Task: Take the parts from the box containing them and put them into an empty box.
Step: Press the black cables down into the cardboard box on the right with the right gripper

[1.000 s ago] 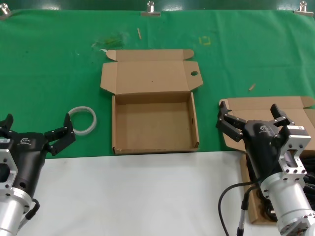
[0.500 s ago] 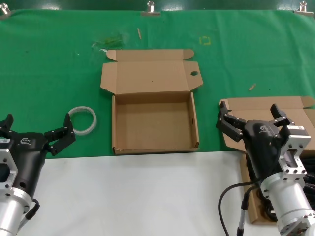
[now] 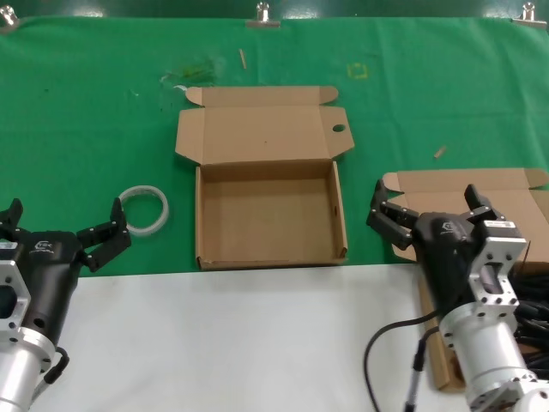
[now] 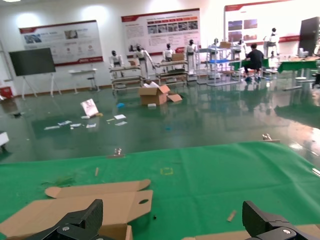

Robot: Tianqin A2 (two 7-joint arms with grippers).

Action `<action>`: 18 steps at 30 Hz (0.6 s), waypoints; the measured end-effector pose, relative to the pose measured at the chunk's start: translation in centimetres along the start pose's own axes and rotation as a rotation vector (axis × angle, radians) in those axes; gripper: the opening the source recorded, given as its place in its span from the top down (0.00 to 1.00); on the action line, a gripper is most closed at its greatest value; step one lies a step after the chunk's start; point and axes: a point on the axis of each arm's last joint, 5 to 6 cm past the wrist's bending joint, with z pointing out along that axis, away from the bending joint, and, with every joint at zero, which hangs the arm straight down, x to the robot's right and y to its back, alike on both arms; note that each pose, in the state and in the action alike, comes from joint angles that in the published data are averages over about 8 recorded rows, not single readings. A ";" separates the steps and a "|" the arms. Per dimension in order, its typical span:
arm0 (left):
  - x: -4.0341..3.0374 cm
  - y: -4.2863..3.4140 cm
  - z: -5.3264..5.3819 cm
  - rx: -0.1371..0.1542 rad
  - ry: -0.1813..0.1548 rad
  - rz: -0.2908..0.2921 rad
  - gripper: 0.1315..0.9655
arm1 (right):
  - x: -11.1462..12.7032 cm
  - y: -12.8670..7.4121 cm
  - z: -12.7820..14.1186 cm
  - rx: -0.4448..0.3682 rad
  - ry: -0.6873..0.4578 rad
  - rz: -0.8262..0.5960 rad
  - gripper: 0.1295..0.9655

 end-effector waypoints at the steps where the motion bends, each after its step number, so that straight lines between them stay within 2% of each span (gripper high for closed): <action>1: 0.00 0.00 0.0 0.000 0.000 0.000 0.00 | -0.4 0.0 -0.1 -0.003 0.005 -0.002 0.00; 10: 0.00 0.00 0.0 0.000 0.000 0.000 0.00 | -2.7 -0.7 -1.1 -0.071 0.095 -0.038 0.00; 18: 0.00 0.00 0.0 0.000 0.000 0.000 0.00 | -1.9 -1.3 -2.8 -0.219 0.270 -0.252 0.00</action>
